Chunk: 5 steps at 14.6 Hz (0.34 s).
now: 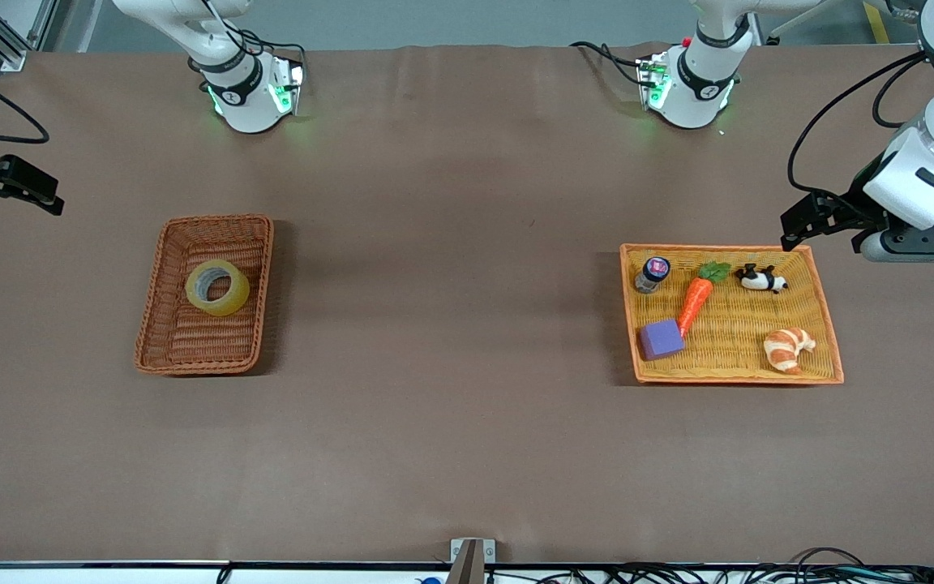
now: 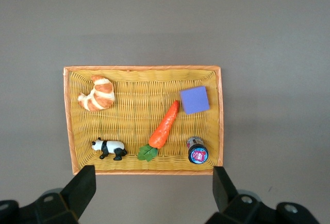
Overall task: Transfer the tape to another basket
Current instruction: 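Open the right gripper and raise it away from the basket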
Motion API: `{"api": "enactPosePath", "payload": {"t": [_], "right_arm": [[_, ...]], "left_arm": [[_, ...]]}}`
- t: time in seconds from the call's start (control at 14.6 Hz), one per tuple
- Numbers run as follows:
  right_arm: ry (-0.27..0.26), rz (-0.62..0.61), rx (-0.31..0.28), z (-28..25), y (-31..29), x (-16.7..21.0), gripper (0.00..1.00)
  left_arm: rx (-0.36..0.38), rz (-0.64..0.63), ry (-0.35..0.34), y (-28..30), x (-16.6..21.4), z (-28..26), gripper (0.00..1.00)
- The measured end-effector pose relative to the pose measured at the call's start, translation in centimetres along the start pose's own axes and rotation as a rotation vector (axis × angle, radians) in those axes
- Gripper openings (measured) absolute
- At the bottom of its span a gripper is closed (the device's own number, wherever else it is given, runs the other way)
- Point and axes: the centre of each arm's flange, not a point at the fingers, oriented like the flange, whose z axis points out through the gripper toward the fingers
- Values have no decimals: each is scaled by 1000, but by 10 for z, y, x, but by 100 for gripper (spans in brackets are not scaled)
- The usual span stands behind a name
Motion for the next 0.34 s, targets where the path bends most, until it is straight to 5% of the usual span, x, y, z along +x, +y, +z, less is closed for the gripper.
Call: {"api": "enactPosePath", "payload": {"t": [0.34], "right_arm": [[1,5,4,-3,1,-1,100]], "left_arm": [[0,0,0,0,0,0,100]]}}
